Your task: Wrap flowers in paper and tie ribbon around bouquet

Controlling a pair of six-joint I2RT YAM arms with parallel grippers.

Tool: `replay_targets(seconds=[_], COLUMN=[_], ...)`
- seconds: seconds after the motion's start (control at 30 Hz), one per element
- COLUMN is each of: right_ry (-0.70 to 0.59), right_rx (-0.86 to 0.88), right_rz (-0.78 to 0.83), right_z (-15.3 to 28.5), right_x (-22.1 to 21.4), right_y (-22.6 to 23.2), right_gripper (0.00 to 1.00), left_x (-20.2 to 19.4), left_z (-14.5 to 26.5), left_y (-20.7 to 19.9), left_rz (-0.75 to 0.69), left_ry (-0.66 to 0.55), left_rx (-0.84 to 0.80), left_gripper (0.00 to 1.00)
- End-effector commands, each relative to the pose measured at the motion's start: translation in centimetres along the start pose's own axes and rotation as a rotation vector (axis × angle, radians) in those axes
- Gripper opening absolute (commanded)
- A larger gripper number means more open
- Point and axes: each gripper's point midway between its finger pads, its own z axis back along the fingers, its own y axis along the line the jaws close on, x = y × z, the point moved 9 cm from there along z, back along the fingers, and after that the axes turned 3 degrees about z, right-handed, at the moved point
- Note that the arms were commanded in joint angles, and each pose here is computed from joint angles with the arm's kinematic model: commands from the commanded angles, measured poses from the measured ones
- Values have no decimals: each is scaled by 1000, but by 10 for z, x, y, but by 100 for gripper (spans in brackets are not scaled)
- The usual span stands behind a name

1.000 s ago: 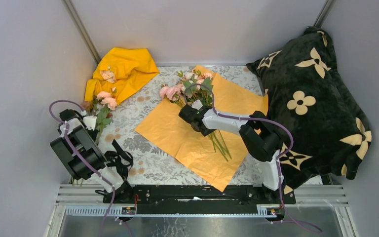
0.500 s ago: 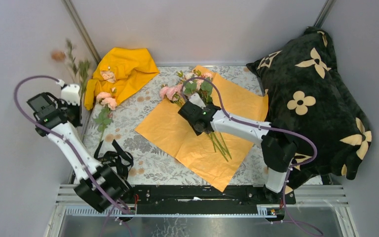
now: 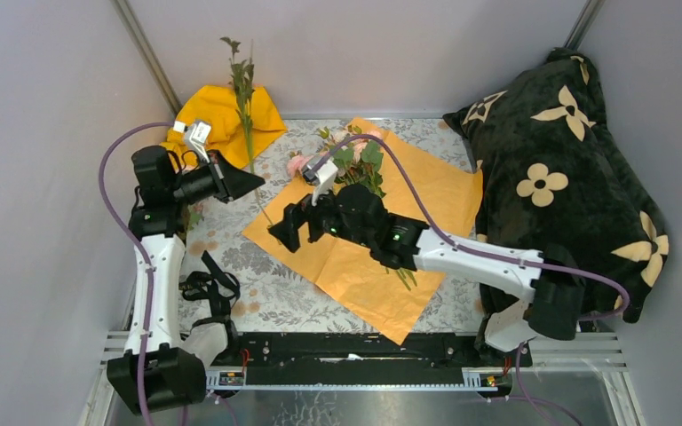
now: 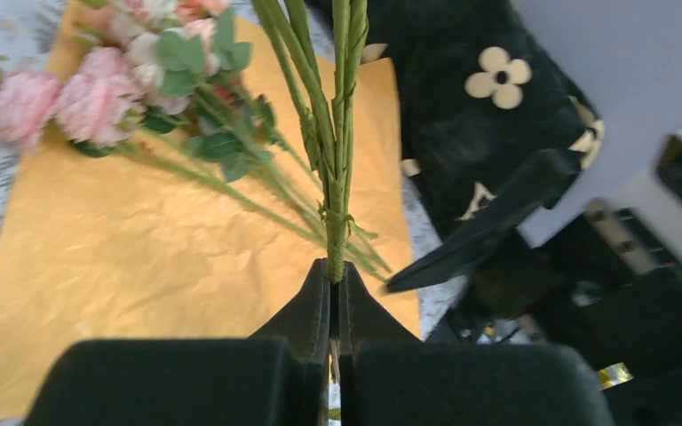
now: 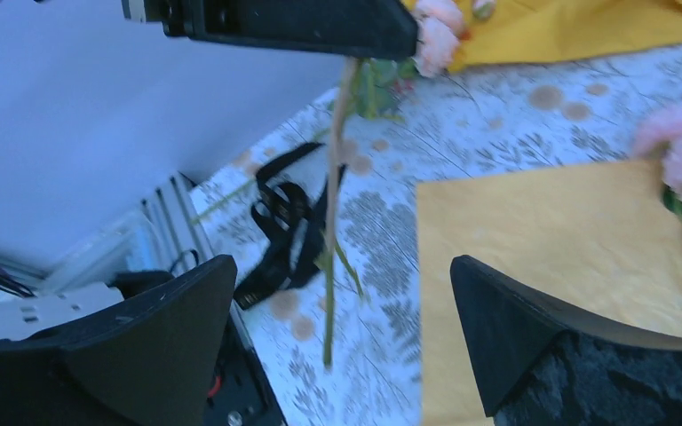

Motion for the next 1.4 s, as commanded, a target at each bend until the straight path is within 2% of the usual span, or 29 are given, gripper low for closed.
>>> replay_targets(seconds=[0.0,0.07,0.13,0.23,0.3,0.33,0.4,0.43,0.47,0.5,0.6,0.73,0.83,0.93,1.0,1.03,1.1,1.17,1.23,1.37], right_ry=[-145,-140,-128,-130,-123,-115,-61,-18,38,99,315,568,708,811,854,872,900,905,897,880], right_rx=[145,133,96,48,-10,-53,-149,-195,-230,-266,-458,-670,-793,-942,-970,-965,-949,-946,-946,-908], right_rz=[-81,-87,-98,-107,-110,-113,-105,-110,-117,-124,-84,37,68,93,105,104,94,87,80,51], right_z=[-37,-47,-55,-57,-53,-50,-42,-37,-32,-26,-6,20,32,39,36,34,30,28,29,31], right_x=[26,25,22,19,15,13,4,1,-6,-15,-53,-98,-121,-136,-144,-146,-149,-147,-143,-135], right_y=[19,18,15,11,4,0,-15,-27,-39,-54,-96,-127,-146,-164,-169,-170,-169,-168,-166,-161], right_gripper=[100,98,90,45,5,0,0,0,0,0,0,0,0,0,0,4,20,33,44,50], left_x=[25,21,14,12,13,14,17,18,19,18,2,-34,-58,-72,-77,-78,-80,-83,-84,-71], left_z=[-12,-18,-25,-28,-28,-27,-27,-26,-24,-21,-4,34,61,86,101,106,110,108,103,88], left_y=[-34,-38,-46,-48,-47,-45,-35,-23,-12,0,41,98,135,163,179,186,199,211,221,241], left_rz=[-15,-26,-25,-20,-38,-48,-89,-110,-137,-179,-307,-414,-424,-378,-333,-316,-283,-259,-229,-162], left_ry=[-80,-70,-37,-19,-17,-14,10,25,56,105,265,439,566,621,627,627,636,655,650,607], left_rx=[-95,-99,-133,-143,-115,-86,20,149,252,347,582,831,1005,1113,1151,1161,1170,1157,1129,1050], left_gripper=[0,0,0,0,0,0,0,34,52,60,75,87,88,88,86,84,77,69,64,57])
